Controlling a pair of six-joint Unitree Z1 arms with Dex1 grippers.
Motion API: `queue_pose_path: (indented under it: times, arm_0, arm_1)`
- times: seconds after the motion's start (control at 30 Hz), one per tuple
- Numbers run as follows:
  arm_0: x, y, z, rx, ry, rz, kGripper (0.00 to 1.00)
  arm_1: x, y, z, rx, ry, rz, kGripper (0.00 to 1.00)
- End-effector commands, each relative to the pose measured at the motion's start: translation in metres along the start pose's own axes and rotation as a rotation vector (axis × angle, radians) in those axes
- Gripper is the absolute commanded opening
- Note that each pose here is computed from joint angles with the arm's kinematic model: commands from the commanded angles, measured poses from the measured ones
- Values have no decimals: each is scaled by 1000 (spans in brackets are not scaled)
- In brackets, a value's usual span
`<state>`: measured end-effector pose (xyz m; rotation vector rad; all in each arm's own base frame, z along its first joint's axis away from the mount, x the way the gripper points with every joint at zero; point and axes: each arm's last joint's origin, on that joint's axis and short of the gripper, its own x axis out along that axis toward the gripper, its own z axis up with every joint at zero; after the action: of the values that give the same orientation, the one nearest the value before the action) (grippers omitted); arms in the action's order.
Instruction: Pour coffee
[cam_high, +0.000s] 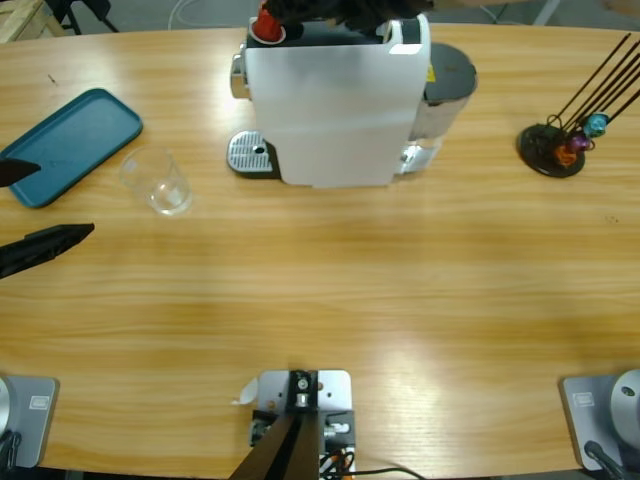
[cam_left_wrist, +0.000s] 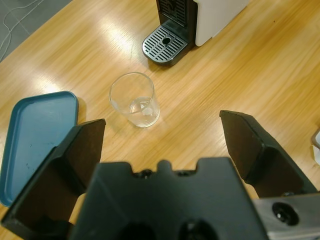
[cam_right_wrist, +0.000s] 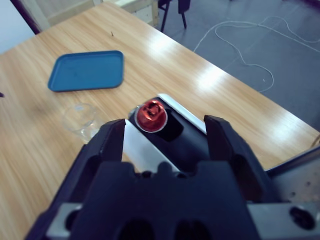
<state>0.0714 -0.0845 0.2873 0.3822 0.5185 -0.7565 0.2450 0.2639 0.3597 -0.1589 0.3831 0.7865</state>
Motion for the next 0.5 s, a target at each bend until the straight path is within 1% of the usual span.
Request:
queue_pose_path:
  times: [0.03, 0.13, 0.33, 0.5]
  arm_0:
    - [4, -1, -10, -1, 26, 6, 1000]
    - [4, -1, -11, -2, 25, 6, 1000]
    - [1, -1, -16, -3, 19, 7, 1000]
    - [3, -1, -18, 0, 31, 6, 1000]
  arm_1:
    - [-8, 15, 17, -29, -27, 8, 0]
    - [2, 16, 19, -3, -12, 11, 0]
    - [35, 20, 22, 12, 58, 37, 0]
    - [45, 21, 14, 17, 112, 52, 0]
